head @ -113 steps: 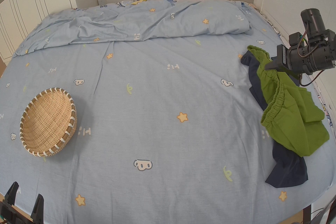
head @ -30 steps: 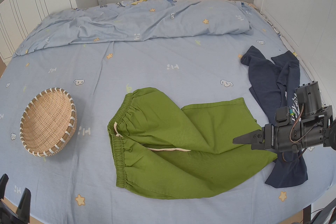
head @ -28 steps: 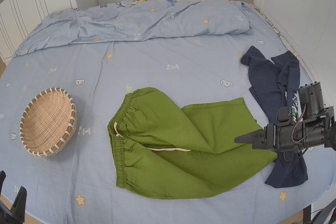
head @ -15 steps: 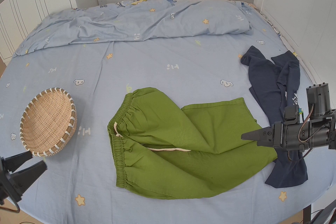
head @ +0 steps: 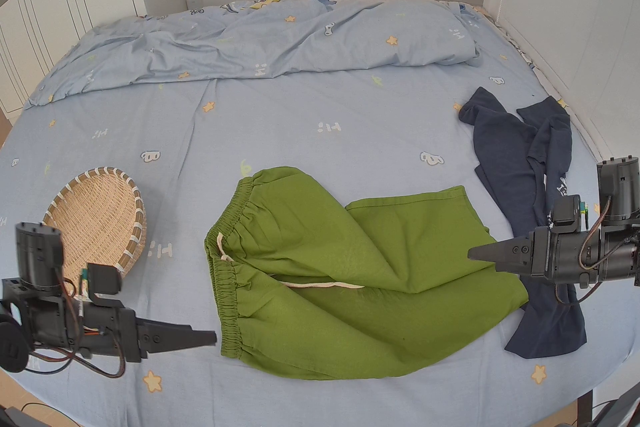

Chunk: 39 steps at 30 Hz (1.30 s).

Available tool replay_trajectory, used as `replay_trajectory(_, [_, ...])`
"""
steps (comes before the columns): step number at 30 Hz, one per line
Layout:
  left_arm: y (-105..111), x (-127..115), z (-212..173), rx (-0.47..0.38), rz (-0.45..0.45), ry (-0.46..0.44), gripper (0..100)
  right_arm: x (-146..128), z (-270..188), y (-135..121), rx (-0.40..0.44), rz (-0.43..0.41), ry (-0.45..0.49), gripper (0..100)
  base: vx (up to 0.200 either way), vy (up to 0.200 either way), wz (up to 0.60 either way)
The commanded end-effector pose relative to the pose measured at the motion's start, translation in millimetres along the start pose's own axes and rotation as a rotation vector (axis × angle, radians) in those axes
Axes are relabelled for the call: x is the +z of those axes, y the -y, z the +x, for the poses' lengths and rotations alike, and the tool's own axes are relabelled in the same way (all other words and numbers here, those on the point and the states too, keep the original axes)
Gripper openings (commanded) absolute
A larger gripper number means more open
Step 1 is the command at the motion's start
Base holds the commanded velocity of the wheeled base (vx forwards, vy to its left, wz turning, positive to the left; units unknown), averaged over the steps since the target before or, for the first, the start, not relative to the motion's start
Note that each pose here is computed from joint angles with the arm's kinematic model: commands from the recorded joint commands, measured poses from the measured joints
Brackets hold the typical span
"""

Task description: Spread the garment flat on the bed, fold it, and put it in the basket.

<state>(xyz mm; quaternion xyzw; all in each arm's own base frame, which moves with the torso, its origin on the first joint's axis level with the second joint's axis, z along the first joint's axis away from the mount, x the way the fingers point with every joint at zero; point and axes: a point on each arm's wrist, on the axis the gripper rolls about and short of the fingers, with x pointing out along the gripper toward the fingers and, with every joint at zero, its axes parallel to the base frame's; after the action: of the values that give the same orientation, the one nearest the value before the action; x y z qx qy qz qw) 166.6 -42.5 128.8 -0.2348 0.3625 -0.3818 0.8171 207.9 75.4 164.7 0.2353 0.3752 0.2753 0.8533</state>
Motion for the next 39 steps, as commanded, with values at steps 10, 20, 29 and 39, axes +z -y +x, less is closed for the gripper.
replay_trajectory(10, [-72, -20, 53, -0.102, -0.228, -0.234, 100, -1, -15, -7, 0.029, -0.029, 0.052, 100, 0.0, 0.0, 0.0])
replay_trajectory(20, [-87, -15, 63, -0.083, -0.29, -0.24, 100, -1, -16, -7, 0.028, -0.026, 0.055, 100, 0.0, 0.0, 0.0])
replay_trajectory(29, [-93, -14, 71, -0.081, -0.288, -0.253, 100, -1, -14, -7, 0.027, -0.028, 0.051, 100, 0.0, 0.0, 0.0])
replay_trajectory(39, [-101, -3, 82, -0.082, -0.285, -0.249, 100, -1, -15, -7, 0.028, -0.029, 0.052, 100, 0.0, 0.0, 0.0])
